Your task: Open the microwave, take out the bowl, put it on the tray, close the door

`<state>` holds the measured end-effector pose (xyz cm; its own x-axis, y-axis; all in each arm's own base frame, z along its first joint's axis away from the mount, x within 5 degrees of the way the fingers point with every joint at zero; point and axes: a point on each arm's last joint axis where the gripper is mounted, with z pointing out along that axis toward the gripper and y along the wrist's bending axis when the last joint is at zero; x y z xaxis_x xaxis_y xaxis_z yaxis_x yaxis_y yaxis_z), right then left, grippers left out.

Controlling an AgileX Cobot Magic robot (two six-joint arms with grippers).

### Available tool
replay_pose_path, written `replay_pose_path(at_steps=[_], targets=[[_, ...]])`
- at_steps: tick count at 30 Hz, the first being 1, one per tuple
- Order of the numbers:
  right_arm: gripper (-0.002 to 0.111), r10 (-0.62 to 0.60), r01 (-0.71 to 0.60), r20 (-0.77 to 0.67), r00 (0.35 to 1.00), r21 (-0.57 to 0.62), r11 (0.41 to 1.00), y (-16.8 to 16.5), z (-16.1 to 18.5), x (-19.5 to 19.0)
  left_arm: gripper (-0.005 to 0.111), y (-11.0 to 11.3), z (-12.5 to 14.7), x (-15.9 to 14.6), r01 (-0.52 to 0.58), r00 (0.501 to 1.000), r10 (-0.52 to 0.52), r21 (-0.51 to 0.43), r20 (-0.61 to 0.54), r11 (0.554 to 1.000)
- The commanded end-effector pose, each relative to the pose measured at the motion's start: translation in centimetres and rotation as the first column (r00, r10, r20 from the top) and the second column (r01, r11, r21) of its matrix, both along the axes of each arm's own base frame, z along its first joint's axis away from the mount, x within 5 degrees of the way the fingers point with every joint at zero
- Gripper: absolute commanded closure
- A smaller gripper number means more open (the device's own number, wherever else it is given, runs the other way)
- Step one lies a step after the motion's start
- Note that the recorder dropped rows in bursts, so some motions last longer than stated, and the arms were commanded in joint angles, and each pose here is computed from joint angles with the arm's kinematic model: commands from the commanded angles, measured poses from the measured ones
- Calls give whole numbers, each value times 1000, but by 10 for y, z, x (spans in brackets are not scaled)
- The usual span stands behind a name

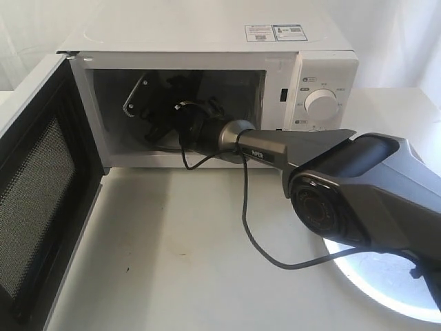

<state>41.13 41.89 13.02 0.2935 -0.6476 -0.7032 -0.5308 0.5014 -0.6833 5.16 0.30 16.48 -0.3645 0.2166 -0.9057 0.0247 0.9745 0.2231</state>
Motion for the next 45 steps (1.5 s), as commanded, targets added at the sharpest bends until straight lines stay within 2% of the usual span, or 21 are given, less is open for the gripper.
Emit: replay_pose_path(at_steps=[1,5,13,18,23,34,41,45], targets=[[49,62,-61,13,998,-79,995,4,-7,-5,107,0,2,0,2,1000,-2,-9,7,1000],[56,109,-109,-7,994,-122,987,7,-10,-7,107,0,2,0,2,1000,-2,-9,7,1000],[57,152,-169,-114,982,-160,973,3,-25,-4,107,0,2,0,2,1000,-2,-9,7,1000],[61,133,-145,-89,987,-147,978,3,-28,1,107,0,2,0,2,1000,-2,-9,7,1000],[69,133,-147,-108,985,-131,980,4,-27,0,107,0,2,0,2,1000,-2,-9,7,1000],[68,146,-166,-134,980,-153,974,4,-38,-1,107,0,2,0,2,1000,-2,-9,7,1000],[68,146,-162,-95,985,-204,965,3,-51,0,107,0,2,0,2,1000,-2,-9,7,1000],[77,147,-164,-96,984,-205,965,3,-51,0,107,0,2,0,2,1000,-2,-9,7,1000]])
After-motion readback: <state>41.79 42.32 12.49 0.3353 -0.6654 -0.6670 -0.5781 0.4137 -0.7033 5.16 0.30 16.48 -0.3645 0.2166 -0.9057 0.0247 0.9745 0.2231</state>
